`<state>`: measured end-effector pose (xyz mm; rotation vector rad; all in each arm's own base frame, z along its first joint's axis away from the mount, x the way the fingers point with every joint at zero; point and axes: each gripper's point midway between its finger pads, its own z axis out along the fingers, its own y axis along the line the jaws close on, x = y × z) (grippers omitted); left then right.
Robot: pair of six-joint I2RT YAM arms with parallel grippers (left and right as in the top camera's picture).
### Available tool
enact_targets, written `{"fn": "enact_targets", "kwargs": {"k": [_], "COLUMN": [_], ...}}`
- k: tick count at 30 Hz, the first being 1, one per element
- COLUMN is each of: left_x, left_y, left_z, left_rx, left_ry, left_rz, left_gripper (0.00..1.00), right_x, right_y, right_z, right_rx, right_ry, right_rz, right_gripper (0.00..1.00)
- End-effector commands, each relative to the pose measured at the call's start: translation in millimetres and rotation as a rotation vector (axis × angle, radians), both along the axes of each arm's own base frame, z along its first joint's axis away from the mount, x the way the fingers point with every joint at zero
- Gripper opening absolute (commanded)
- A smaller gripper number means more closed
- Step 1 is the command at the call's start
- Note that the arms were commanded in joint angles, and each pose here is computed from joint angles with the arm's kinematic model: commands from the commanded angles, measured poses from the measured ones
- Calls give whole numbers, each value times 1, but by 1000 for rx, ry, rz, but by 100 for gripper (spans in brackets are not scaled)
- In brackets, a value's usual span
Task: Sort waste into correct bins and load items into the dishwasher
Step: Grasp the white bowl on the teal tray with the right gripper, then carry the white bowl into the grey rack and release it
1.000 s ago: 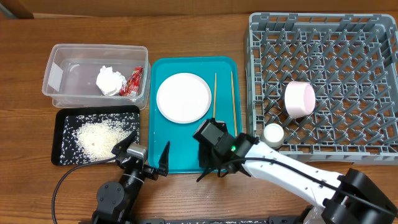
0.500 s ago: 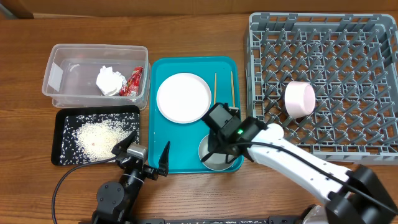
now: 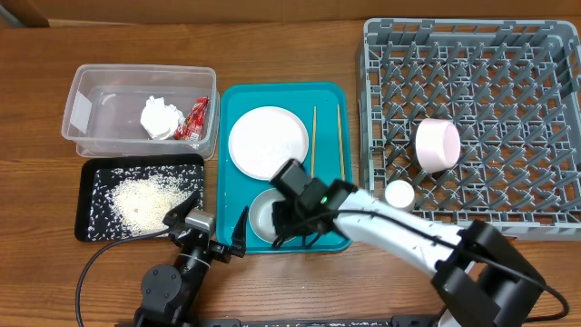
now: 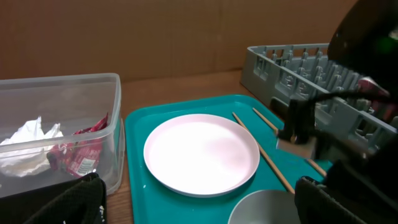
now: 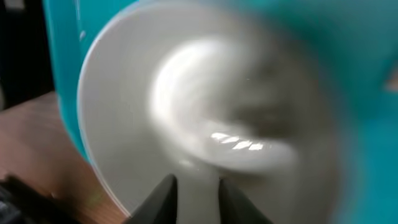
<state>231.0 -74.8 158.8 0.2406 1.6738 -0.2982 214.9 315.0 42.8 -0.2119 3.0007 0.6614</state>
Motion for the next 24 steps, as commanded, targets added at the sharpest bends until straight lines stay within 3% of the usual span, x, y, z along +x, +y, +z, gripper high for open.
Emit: {"fn": "enact_targets", "kwargs": {"k": [1, 4, 6, 8, 12, 20, 23, 24], "left_x": [1, 1, 1, 1, 1, 1, 1, 1], "left_y": [1, 1, 1, 1, 1, 1, 1, 1], "left_z": [-3, -3, -3, -3, -3, -3, -3, -3], "left_rx": [4, 4, 4, 4, 4, 4, 4, 4], "left_ry": [-4, -4, -4, -4, -5, -4, -4, -4], "left_rz": [5, 6, 5, 6, 5, 5, 5, 5], "left_gripper": [100, 100, 100, 100, 100, 100, 100, 100], "right_x": [41, 54, 59, 57, 44, 7, 4, 5], "right_y": [-11, -30, -42, -51, -56, -42, -37, -39], "right_z": [55, 73, 72, 65, 39, -12, -18, -19], "right_rx": [52, 49, 35, 8, -40, -119, -127, -143], "right_ry": [-166, -201, -188, -156, -90, 36, 47, 42], "right_rz": [59, 51, 20, 6, 21, 80, 64, 52], "right_gripper": [34, 47, 51, 51, 41, 36, 19, 6]}}
